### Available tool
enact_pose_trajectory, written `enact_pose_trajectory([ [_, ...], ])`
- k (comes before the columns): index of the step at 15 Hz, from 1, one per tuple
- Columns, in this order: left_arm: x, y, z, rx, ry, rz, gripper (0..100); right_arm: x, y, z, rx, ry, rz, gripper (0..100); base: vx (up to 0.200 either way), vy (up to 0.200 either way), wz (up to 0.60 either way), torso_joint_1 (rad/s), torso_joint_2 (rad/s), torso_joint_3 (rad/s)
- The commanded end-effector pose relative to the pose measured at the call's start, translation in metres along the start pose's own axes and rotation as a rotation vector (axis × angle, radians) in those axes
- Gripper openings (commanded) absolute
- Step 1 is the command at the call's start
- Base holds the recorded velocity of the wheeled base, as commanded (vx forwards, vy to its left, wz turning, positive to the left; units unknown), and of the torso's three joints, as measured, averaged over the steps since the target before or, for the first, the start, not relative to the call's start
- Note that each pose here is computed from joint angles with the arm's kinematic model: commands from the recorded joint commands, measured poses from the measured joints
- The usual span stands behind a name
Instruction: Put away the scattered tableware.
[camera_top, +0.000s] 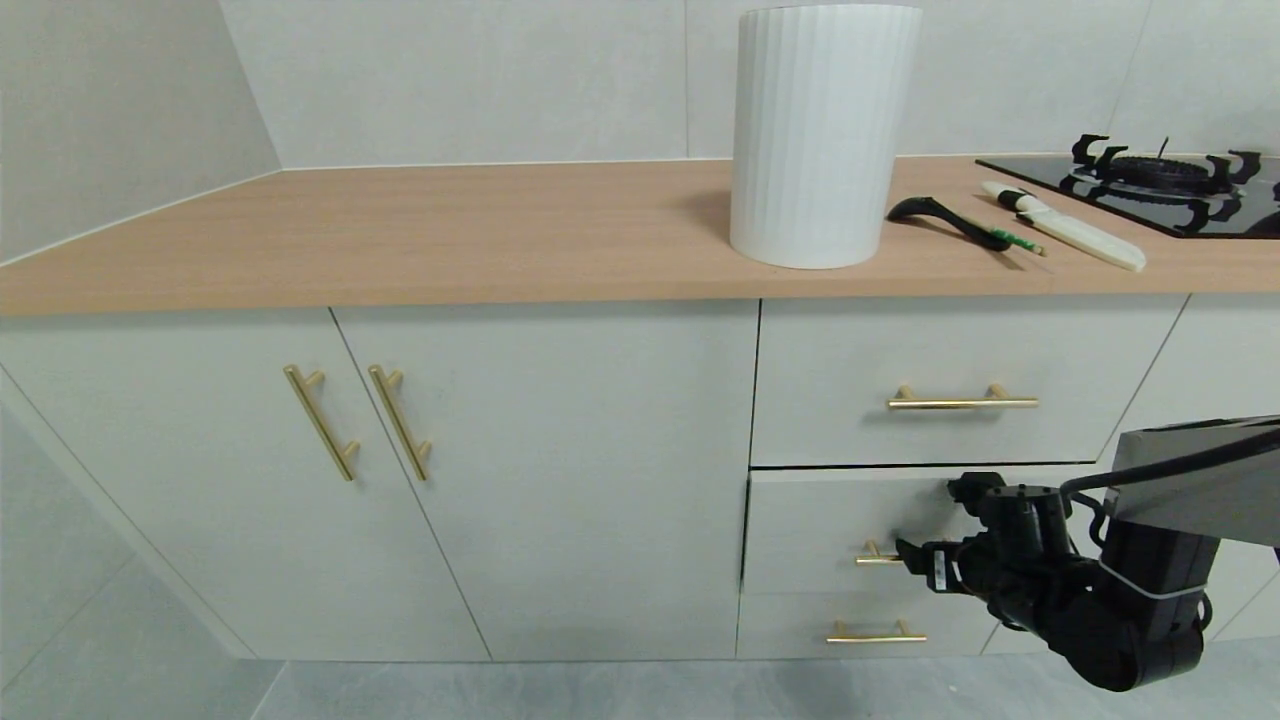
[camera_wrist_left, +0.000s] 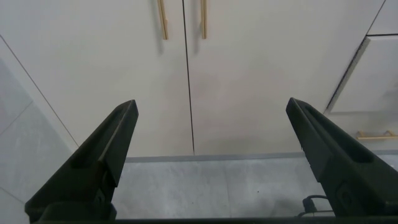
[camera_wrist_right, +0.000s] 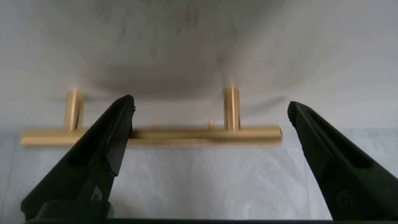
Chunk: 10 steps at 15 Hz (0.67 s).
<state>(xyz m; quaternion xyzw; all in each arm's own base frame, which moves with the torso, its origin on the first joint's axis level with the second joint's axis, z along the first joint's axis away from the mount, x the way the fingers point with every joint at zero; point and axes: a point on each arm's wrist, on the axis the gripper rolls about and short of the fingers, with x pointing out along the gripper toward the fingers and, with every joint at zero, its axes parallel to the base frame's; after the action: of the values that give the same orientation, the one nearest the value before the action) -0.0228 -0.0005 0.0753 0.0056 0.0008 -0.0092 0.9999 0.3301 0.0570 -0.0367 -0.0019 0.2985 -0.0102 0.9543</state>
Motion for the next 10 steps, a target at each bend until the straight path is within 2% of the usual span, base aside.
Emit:
enact_pose_trajectory([
  [1,0.0,0.0,0.0,-0.001,0.001,0.0,100,-0.001,0.0,0.0,-0.008,0.0,-0.002,100,0.0,0.0,0.0,0.0,0.0,0.0],
  [7,0.0,0.0,0.0,0.001,0.001,0.0,100,-0.017,-0.002,0.0,-0.035,0.038,-0.002,100,0.0,0.0,0.0,0.0,0.0,0.0],
  [10,0.0,0.0,0.0,-0.001,0.001,0.0,100,-0.056,-0.004,0.022,-0.067,0.105,0.012,100,0.0,0.0,0.0,0.0,0.0,0.0],
])
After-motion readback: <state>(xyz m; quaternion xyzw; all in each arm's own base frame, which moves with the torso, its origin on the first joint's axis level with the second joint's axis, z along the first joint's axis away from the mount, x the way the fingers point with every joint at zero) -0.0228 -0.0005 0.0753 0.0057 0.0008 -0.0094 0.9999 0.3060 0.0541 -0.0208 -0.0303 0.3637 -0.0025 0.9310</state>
